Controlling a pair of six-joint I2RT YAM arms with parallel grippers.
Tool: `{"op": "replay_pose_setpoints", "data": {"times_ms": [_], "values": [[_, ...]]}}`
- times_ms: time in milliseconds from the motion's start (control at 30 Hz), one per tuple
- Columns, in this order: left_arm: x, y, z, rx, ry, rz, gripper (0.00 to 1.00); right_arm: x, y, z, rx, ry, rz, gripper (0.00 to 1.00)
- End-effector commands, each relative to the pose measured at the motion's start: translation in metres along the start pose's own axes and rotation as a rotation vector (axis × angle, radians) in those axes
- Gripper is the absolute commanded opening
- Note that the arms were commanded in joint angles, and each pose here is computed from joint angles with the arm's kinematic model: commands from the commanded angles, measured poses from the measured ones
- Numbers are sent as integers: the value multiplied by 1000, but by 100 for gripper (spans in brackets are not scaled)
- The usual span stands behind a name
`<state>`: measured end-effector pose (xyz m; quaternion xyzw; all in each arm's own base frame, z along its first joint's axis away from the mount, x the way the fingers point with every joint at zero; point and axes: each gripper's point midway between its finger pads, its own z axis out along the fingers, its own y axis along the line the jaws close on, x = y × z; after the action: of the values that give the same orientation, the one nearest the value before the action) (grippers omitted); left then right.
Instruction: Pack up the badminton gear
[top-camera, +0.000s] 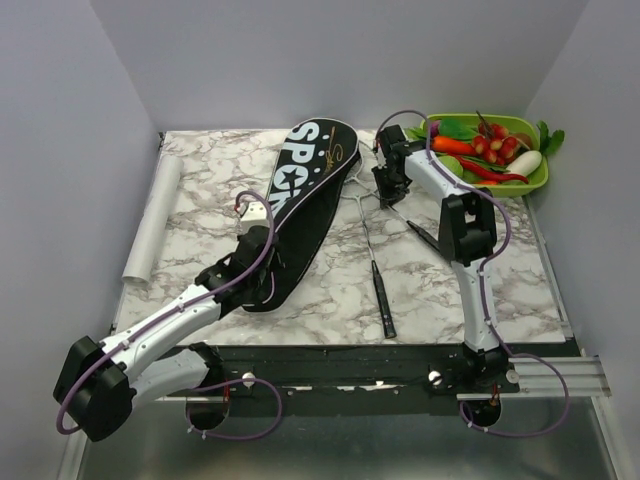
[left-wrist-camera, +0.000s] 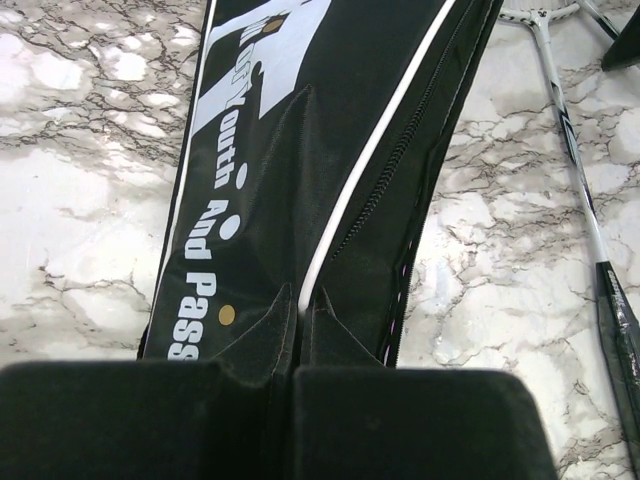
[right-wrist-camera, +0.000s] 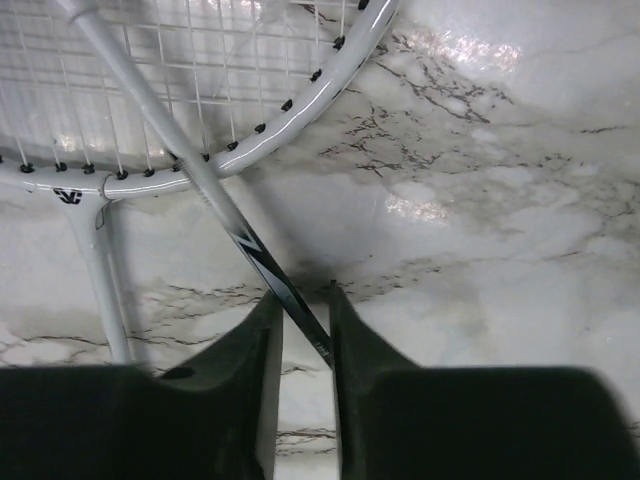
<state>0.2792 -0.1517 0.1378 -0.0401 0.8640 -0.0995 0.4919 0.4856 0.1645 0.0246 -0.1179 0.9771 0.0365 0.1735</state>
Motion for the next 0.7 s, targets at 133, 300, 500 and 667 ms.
{"op": "replay_pose_setpoints", "data": {"times_ms": [133, 300, 500, 667], "values": [[-19, -7, -2, 38, -61, -45, 0, 22, -1, 4, 0, 70, 34, 1], [-24, -10, -3, 41, -64, -46, 0, 37, 9, -22, -11, 53, 87, 1], [-34, -13, -10, 50, -69, -53, 0, 55, 28, -88, -30, -38, 122, 1], [-43, -10, -19, 37, -83, -62, 0, 103, 27, -117, -36, -39, 164, 1]]}}
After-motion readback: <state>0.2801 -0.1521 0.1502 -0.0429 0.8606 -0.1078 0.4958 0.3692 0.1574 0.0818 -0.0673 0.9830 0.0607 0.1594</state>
